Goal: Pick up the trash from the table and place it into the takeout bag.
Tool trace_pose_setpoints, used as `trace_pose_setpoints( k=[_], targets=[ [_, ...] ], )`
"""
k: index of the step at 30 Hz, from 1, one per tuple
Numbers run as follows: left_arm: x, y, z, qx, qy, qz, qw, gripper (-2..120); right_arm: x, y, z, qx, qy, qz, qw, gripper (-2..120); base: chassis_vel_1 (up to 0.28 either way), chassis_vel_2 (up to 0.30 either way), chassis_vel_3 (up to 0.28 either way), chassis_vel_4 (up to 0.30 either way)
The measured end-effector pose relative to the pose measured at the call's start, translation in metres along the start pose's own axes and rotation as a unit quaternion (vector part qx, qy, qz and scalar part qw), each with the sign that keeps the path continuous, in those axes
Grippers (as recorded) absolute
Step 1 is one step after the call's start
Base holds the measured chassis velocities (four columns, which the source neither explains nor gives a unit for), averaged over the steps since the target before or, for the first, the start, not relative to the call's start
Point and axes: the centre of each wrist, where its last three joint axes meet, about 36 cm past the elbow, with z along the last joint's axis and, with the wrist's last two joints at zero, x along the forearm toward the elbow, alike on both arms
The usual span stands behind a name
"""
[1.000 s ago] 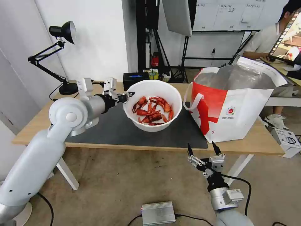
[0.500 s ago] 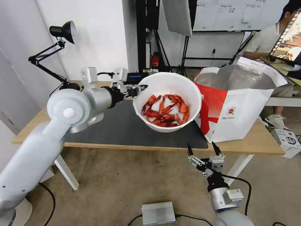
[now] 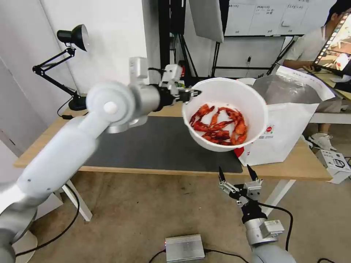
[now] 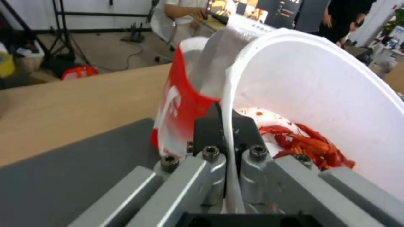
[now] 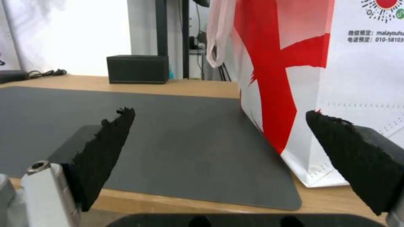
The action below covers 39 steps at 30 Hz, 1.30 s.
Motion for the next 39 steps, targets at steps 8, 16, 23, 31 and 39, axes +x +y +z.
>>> trace_pose_setpoints(
  k=[8, 16, 23, 31, 39],
  targets=[
    [-0.023, -0.016, -0.015, -0.006, 0.003, 0.017, 0.9998, 0, 0.000, 0.000, 0.000, 0.000, 0.000, 0.000, 1.000, 100, 0.000, 0.000, 0.000, 0.000],
    [-0.057, -0.035, -0.044, -0.015, 0.003, 0.026, 0.9995, 0, 0.000, 0.000, 0.000, 0.000, 0.000, 0.000, 1.000, 100, 0.000, 0.000, 0.000, 0.000],
    [-0.077, -0.041, -0.055, -0.017, 0.010, 0.027, 0.9994, 0, 0.000, 0.000, 0.000, 0.000, 0.000, 0.000, 1.000, 100, 0.000, 0.000, 0.000, 0.000],
    [-0.111, -0.057, -0.077, -0.015, 0.018, 0.027, 0.9994, 0, 0.000, 0.000, 0.000, 0.000, 0.000, 0.000, 1.000, 100, 0.000, 0.000, 0.000, 0.000],
    [-0.146, -0.077, -0.081, 0.001, 0.029, 0.024, 0.9993, 0, 0.000, 0.000, 0.000, 0.000, 0.000, 0.000, 1.000, 100, 0.000, 0.000, 0.000, 0.000]
  ],
)
